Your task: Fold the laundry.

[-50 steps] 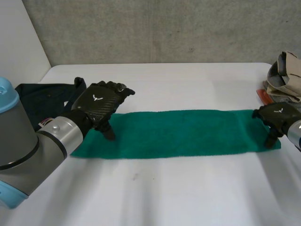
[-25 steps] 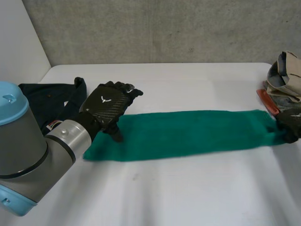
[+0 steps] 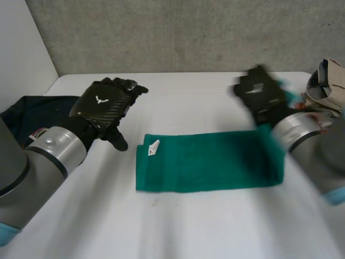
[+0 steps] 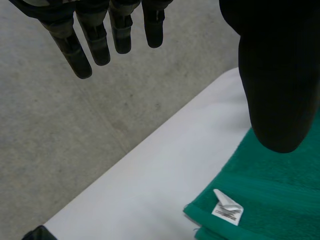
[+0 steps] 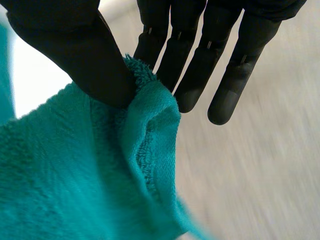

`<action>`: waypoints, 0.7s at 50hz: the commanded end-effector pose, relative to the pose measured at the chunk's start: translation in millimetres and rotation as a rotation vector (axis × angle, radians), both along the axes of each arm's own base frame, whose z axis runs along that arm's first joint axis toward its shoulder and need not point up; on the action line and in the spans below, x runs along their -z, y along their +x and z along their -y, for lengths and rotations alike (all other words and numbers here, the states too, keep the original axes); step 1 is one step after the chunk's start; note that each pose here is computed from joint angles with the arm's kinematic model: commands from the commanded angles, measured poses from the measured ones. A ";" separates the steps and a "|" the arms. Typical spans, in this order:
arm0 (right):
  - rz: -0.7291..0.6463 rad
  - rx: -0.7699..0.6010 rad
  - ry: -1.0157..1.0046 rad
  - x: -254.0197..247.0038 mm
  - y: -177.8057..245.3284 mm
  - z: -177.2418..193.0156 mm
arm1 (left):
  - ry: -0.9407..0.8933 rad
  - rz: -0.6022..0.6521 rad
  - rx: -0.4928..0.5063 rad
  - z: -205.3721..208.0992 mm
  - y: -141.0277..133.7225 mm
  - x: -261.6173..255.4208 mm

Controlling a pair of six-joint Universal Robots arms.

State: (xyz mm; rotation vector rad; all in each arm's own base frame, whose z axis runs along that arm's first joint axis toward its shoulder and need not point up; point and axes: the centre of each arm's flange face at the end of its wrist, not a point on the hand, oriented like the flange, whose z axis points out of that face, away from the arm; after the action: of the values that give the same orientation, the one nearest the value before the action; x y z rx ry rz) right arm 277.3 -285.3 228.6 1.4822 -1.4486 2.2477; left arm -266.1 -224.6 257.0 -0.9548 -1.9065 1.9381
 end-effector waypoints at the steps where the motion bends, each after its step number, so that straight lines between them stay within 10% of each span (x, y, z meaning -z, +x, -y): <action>1: -0.019 -0.420 0.002 41.8 86.0 -101.8 | 0.006 -0.027 -0.015 -2.3 6.8 -3.1; 9: -0.236 -0.386 0.131 93.2 108.2 -136.1 | 0.021 -0.024 0.005 -8.8 3.7 0.3; 20: 0.096 -0.146 0.532 56.0 60.2 -92.2 | -0.011 -0.036 0.036 -13.9 -5.3 -9.2; 35: -0.043 0.188 0.573 106.0 -18.4 -29.0 | 0.009 -0.021 0.096 -32.3 -21.5 -1.3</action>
State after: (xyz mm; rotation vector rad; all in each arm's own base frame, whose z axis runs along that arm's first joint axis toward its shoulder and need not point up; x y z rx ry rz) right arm 276.7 -235.6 128.3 1.5059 -2.2970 1.7812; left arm -284.7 -196.0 260.9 -0.9923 -1.8196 1.8891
